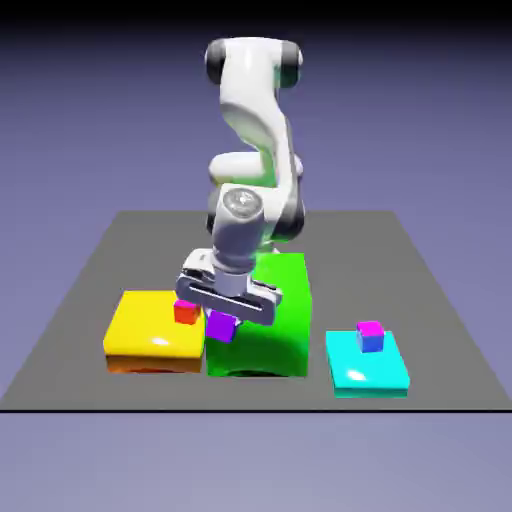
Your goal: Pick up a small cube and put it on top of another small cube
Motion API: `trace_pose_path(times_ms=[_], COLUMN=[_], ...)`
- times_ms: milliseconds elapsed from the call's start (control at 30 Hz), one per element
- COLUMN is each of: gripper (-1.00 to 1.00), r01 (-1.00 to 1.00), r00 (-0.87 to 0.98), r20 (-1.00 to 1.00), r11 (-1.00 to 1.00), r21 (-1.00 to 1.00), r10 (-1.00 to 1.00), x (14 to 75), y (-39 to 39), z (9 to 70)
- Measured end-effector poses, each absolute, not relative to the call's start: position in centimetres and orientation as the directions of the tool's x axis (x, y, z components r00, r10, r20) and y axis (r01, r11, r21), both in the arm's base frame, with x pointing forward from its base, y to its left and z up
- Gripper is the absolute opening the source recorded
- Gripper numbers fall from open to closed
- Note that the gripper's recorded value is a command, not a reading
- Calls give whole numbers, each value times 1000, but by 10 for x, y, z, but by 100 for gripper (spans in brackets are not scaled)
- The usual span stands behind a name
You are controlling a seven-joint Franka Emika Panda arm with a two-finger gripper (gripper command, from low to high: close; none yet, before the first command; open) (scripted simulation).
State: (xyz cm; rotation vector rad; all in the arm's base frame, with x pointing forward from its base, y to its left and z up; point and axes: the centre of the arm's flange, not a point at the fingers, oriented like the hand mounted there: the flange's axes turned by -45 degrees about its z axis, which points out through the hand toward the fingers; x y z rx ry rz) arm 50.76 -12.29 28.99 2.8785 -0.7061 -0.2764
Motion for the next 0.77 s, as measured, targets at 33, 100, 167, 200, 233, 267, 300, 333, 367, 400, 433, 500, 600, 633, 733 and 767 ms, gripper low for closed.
trace_pose_path(times_ms=[33, 100, 167, 200, 233, 267, 300, 333, 367, 400, 433, 500, 600, 633, 733, 767], gripper=[-100, -100, -100, -100, -100, -100, -100, -100, -100, -100, -100, -100, 100, 100, 100, 100], r01=[-494, -612, -724, -769, -811, -849, -882, -911, -916, -898, -887, -881, -909, -896, -886, -899], r00=[836, 741, 626, 570, 514, 457, 403, 351, 348, 382, 400, 411, 361, 383, 400, 378], r20=[-155, -217, -290, -328, -368, -408, -449, -489, -504, -504, -504, -504, -503, -503, -504, -503], r11=[-845, -772, -678, -630, -578, -525, -469, -413, -402, -441, -461, -474, -418, -444, -463, -437], r21=[206, 172, 129, 108, 86, 64, 43, 21, -2, -2, -4, -4, 0, 0, -2, 0], r10=[-526, -636, -724, -753, -775, -790, -798, -799, -791, -775, -765, -759, -785, -775, -765, -777], x=[498, 472, 443, 429, 416, 402, 389, 376, 374, 384, 387, 384, 367, 373, 387, 382], y=[-143, -174, -202, -212, -221, -229, -236, -242, -241, -225, -210, -194, -212, -201, -210, -227], z=[288, 293, 299, 302, 306, 309, 313, 317, 322, 322, 306, 274, 259, 259, 305, 322])
